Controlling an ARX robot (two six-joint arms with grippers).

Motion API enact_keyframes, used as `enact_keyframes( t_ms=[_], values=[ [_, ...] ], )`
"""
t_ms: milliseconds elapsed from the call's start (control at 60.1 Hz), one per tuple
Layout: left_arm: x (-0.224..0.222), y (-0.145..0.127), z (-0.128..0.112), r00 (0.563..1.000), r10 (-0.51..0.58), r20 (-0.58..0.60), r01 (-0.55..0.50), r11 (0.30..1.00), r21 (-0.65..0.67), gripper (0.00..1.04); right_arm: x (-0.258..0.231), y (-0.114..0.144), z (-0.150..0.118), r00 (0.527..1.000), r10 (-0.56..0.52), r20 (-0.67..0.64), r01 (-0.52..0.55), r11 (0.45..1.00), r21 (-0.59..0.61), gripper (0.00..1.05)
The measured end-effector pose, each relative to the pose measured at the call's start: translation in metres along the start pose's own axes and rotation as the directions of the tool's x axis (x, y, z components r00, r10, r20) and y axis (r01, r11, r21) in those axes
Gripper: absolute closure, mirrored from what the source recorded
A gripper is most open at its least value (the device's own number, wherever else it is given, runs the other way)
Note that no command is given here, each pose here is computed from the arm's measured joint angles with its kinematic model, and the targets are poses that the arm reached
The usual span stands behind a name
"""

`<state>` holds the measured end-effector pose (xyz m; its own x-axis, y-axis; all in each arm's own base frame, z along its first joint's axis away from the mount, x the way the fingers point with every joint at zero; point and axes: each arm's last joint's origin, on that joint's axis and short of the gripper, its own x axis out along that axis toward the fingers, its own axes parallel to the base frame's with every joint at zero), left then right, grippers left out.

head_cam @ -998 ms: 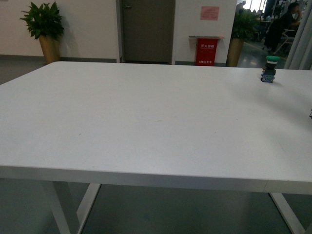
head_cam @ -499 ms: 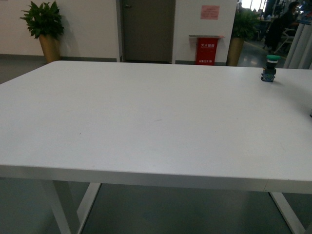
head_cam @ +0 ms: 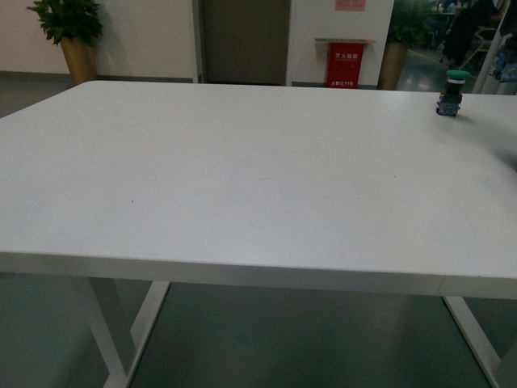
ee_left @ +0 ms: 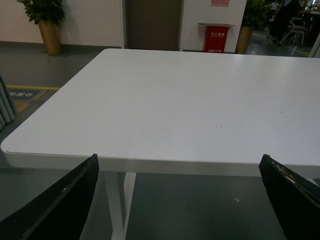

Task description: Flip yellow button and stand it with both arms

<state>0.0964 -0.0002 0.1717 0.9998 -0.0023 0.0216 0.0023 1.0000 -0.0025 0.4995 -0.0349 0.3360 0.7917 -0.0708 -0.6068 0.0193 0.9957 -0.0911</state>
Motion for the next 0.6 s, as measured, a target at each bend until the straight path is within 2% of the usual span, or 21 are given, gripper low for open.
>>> enact_keyframes(
  t_ms=[299, 599],
  values=[
    [0.0, 0.0, 0.0, 1.0, 0.0, 0.0, 0.0, 1.0, 0.0, 0.06, 0.029, 0.004, -0.005, 0.999, -0.001, -0.034, 0.002, 1.0, 0.014, 0.68],
    [0.0, 0.0, 0.0, 1.0, 0.0, 0.0, 0.0, 1.0, 0.0, 0.06, 0.051, -0.005, -0.018, 0.997, 0.024, -0.069, -0.022, 0.999, 0.031, 0.68]
  ],
)
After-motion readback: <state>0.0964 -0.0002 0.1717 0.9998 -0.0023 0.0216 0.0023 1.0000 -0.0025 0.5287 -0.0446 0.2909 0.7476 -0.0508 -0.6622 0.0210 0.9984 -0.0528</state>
